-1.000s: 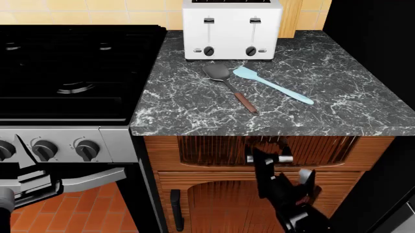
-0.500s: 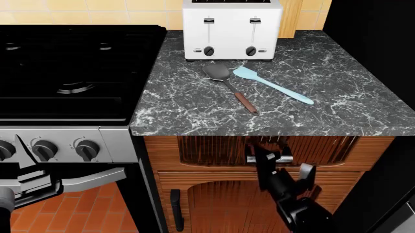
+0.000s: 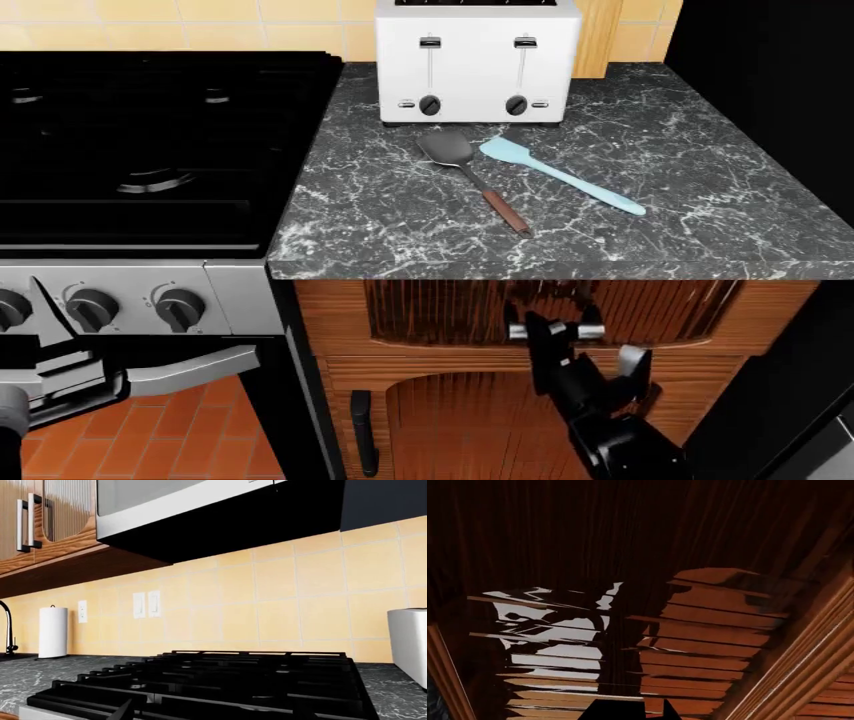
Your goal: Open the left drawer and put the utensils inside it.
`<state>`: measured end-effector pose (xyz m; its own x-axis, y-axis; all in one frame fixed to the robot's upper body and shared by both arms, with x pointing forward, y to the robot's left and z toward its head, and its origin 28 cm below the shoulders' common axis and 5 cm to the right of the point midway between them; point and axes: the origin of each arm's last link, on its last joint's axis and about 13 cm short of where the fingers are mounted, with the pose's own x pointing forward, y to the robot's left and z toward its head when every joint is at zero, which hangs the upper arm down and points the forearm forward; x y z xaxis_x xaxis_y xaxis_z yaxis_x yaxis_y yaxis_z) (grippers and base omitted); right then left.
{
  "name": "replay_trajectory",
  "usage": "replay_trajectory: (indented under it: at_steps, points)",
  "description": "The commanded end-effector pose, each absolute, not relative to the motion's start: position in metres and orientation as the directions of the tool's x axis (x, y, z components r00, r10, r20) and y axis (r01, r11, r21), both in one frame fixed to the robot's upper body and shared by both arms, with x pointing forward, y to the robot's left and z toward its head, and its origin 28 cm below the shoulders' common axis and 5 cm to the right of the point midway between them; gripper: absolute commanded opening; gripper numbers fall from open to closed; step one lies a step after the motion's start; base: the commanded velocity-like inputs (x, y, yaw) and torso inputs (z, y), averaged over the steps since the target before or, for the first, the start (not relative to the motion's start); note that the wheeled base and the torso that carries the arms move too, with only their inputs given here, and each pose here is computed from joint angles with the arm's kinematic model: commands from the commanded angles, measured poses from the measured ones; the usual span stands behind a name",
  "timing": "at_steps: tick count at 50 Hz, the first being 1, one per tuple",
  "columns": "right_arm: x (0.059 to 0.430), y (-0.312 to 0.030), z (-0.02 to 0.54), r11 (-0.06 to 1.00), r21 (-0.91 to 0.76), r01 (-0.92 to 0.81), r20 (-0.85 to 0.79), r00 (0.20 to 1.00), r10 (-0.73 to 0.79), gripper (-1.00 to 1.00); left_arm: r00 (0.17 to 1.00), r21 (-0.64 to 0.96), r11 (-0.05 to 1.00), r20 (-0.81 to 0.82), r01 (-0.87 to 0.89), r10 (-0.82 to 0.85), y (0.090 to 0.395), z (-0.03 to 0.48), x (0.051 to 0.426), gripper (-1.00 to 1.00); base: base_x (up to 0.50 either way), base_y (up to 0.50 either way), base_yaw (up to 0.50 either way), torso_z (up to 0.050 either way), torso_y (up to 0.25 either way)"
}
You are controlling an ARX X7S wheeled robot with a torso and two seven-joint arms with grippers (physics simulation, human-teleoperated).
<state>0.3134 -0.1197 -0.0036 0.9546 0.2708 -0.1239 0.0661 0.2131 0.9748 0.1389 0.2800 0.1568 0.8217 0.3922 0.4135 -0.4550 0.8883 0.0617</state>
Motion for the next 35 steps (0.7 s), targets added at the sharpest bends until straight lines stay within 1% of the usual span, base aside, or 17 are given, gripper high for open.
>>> replay_trajectory:
  at_steps: [1, 16, 21, 25, 27, 30, 35]
  points:
    - [0.304, -0.126, 0.007, 0.229, 0.974, 0.007, -0.066, 0.965, 0.255, -1.00, 0.822, 0.061, 0.889, 0.413, -0.454, 0.391, 0.280, 0.157, 0.139, 1.00, 0.00, 0.00, 0.00, 0.000, 0.010]
    - [0.256, -0.141, 0.011, 0.270, 0.962, -0.043, -0.023, 0.972, 0.233, -1.00, 0.823, 0.062, 0.891, 0.415, -0.451, 0.388, 0.279, 0.157, 0.139, 1.00, 0.00, 0.00, 0.00, 0.000, 0.002]
    - [0.242, -0.142, 0.012, 0.302, 0.950, -0.083, 0.017, 0.976, 0.215, -1.00, 0.824, 0.062, 0.891, 0.414, -0.450, 0.387, 0.279, 0.157, 0.139, 1.00, 0.00, 0.00, 0.00, 0.000, 0.002]
    - [0.229, -0.144, 0.018, 0.360, 0.925, -0.121, 0.061, 0.983, 0.172, -1.00, 0.823, 0.062, 0.891, 0.415, -0.451, 0.388, 0.279, 0.157, 0.139, 1.00, 0.00, 0.00, 0.00, 0.004, 0.003]
    - [0.222, -0.145, 0.021, 0.431, 0.897, -0.095, 0.048, 0.992, 0.120, -1.00, 0.823, 0.063, 0.890, 0.415, -0.451, 0.388, 0.279, 0.157, 0.139, 1.00, 0.00, 0.00, 0.00, 0.000, 0.006]
    - [0.212, -0.146, 0.022, 0.445, 0.892, -0.083, 0.041, 0.994, 0.102, -1.00, 0.825, 0.064, 0.891, 0.414, -0.450, 0.386, 0.278, 0.157, 0.139, 1.00, 0.00, 0.00, 0.00, 0.000, 0.007]
    - [0.199, -0.147, 0.013, 0.467, 0.884, -0.030, 0.019, 0.999, 0.027, -1.00, 0.825, 0.067, 0.891, 0.414, -0.449, 0.384, 0.278, 0.157, 0.139, 1.00, 0.00, 0.00, -0.01, 0.002, 0.004]
